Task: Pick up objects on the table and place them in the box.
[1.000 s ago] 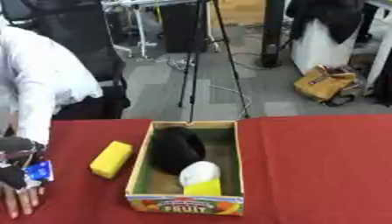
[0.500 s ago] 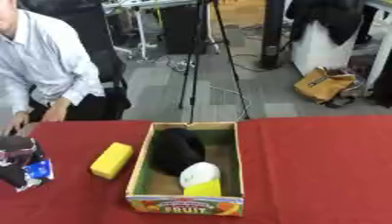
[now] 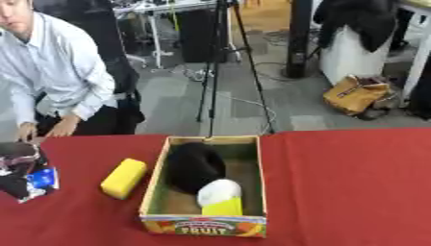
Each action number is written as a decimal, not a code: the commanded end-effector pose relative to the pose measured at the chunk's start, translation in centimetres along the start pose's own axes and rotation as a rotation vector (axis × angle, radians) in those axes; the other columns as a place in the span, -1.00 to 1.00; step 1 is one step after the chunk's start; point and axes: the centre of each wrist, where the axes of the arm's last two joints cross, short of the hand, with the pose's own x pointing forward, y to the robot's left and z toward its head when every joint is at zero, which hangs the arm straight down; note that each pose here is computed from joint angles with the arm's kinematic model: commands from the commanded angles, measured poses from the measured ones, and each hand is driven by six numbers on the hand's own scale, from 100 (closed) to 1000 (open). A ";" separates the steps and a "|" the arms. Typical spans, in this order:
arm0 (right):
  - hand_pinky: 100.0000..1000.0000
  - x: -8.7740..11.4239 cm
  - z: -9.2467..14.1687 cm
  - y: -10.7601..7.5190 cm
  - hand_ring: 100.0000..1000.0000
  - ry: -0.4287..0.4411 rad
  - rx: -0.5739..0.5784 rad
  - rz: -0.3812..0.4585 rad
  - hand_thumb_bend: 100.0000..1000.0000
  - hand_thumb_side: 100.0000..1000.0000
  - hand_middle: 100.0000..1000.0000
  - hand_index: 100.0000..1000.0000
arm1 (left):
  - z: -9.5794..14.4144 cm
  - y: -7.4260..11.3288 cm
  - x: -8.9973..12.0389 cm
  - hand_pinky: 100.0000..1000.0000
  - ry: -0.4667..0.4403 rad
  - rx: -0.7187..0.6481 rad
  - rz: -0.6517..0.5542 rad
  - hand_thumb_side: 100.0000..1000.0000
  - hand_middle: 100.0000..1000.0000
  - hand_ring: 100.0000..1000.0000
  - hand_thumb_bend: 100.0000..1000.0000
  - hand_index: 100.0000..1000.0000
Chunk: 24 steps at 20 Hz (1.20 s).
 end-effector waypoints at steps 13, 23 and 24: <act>0.59 0.5 -0.4 0.0 0.50 -0.020 -0.021 -0.018 -1.00 1.00 0.17 0.19 | 0.6 2.8 0.2 -0.64 -0.089 0.221 0.230 -0.14 -0.37 -0.45 -1.00 -0.04; 0.59 0.6 -0.2 0.1 0.50 -0.012 -0.022 -0.021 -1.00 1.00 0.16 0.19 | -0.2 4.1 1.9 -0.74 -0.187 0.328 0.391 -0.11 -0.44 -0.51 -1.00 -0.10; 0.59 0.6 -0.1 0.1 0.50 -0.012 -0.022 -0.022 -1.00 1.00 0.16 0.19 | -0.4 4.3 2.2 -0.74 -0.199 0.341 0.413 -0.12 -0.44 -0.51 -1.00 -0.10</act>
